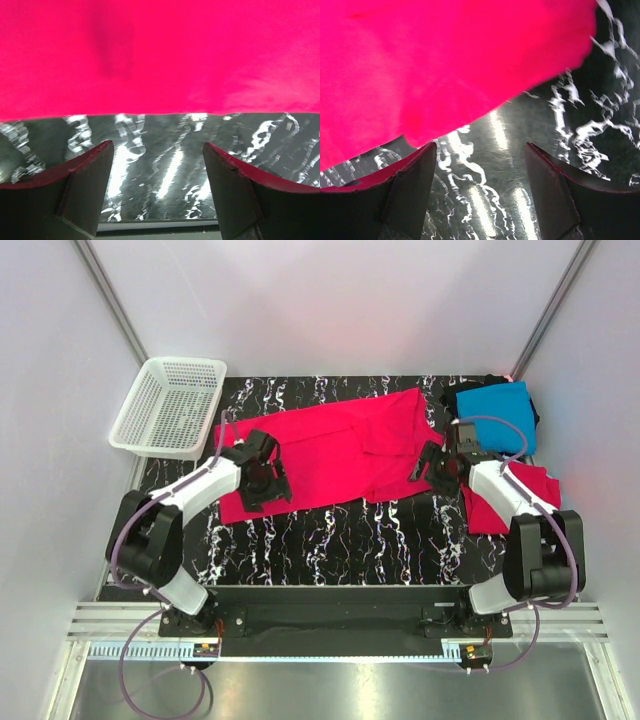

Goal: Fold and stack the t-shirts
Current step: Fold the tshirt

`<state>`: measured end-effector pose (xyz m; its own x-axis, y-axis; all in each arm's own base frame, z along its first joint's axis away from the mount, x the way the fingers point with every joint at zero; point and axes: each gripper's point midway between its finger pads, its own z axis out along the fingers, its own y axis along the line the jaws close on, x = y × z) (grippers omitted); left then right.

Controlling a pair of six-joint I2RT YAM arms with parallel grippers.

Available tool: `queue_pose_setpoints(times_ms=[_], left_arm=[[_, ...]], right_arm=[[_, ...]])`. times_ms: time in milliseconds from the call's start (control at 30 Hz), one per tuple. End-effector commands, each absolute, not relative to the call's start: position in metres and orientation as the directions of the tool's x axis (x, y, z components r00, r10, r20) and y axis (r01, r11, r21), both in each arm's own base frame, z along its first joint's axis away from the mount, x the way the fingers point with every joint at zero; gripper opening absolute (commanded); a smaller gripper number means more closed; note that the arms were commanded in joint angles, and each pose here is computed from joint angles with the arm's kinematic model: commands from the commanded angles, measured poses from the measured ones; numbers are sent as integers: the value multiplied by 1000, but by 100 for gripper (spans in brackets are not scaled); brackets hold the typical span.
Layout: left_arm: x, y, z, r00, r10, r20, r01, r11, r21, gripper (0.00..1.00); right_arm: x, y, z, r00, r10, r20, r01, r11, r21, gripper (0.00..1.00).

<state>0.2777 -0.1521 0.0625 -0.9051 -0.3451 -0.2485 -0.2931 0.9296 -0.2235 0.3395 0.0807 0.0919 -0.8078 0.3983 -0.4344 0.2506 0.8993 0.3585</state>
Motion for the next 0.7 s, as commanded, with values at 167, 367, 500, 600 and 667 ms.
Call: queue_pose_setpoints(times_ms=[167, 367, 500, 600, 667], left_arm=[[327, -227, 84, -929, -234, -287, -87, 890, -447, 77], [346, -280, 90, -944, -164, -285, 15, 845, -535, 77], [345, -311, 93, -948, -133, -289, 55, 826, -561, 77], [345, -329, 94, -947, -128, -295, 72, 810, -581, 77], [343, -343, 97, -947, -112, -300, 95, 796, -598, 77]], right_arm=[[364, 43, 76, -692, 588, -419, 392, 793, 466, 77], [372, 27, 69, -664, 655, -360, 431, 729, 532, 76], [372, 27, 56, -667, 678, -309, 446, 695, 565, 73], [374, 32, 43, -687, 676, -266, 452, 685, 572, 65], [375, 33, 40, -690, 678, -254, 455, 679, 576, 53]])
